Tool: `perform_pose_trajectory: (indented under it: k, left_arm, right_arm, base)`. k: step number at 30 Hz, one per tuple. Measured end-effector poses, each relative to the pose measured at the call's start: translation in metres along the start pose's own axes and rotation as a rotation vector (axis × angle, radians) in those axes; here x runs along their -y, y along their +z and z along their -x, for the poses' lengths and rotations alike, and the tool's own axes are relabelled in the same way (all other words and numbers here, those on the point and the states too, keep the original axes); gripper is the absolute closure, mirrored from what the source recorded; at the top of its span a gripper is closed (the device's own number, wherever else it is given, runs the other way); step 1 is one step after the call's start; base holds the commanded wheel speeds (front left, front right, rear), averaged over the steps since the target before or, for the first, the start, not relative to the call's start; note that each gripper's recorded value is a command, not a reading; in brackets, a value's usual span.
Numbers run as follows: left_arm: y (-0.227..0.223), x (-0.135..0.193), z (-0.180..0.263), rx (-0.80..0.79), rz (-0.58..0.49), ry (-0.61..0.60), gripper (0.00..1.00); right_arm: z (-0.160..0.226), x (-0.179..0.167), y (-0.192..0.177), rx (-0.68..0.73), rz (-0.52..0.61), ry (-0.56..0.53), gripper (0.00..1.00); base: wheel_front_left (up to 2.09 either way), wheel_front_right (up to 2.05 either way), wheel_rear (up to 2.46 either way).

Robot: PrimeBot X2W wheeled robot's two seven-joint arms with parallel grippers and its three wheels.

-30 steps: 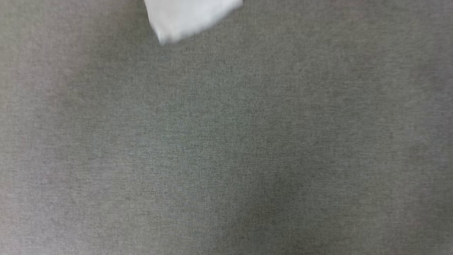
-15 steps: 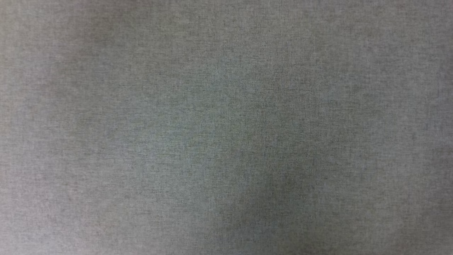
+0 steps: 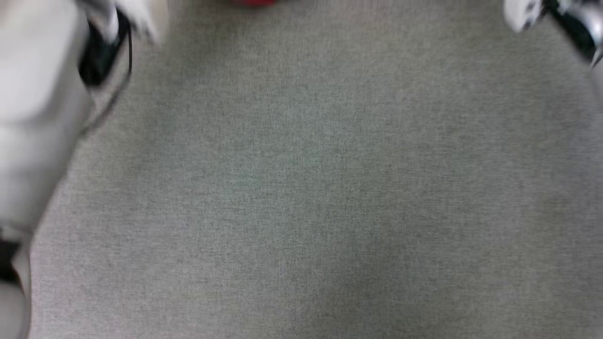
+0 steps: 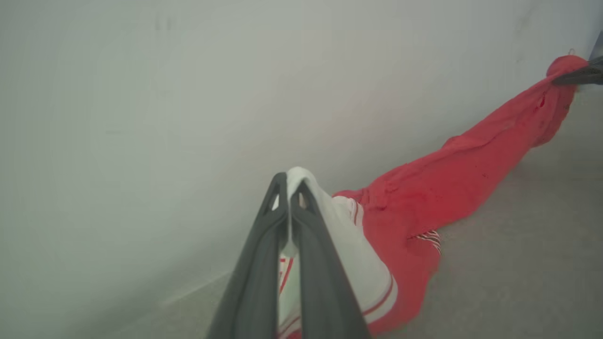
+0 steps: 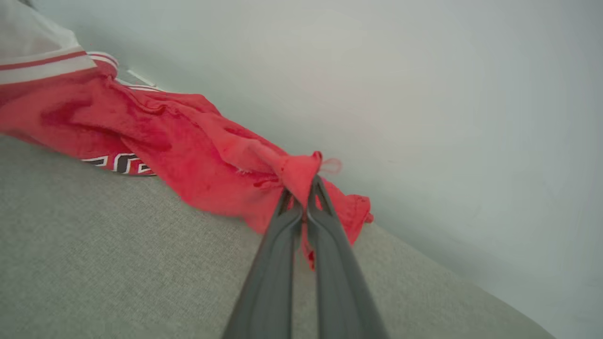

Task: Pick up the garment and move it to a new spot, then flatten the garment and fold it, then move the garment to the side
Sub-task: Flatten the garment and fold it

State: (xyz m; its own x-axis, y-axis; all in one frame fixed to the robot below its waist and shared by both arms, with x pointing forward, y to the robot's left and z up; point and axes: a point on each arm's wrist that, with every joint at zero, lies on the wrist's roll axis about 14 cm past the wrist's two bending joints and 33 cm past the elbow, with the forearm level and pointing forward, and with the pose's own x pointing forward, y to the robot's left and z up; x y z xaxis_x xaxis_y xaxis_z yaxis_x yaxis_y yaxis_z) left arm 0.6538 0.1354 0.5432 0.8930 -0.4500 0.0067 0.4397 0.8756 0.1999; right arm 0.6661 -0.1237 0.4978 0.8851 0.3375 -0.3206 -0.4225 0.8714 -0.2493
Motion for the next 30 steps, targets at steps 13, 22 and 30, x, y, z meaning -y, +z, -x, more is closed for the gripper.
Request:
perform_pose_trajectory:
  k: [13,22,30]
  left_arm:
    - [-0.066,0.085,0.148,-0.191,0.171,-0.026,1.0]
    - [-0.077,0.135,0.246,-0.327,0.255,-0.017,1.0]
    - [-0.092,0.166,0.316,-0.456,0.325,0.024,1.0]
  right_arm:
    - [0.115,-0.031,-0.087,-0.147,-0.045,0.083,1.0]
    - [0.201,-0.046,-0.129,-0.225,-0.096,0.108,1.0]
    - [0.272,-0.066,-0.177,-0.304,-0.207,0.093,1.0]
  base:
    - [0.0,0.0,0.0]
    - [0.0,0.0,0.0]
    - [0.0,0.0,0.0]
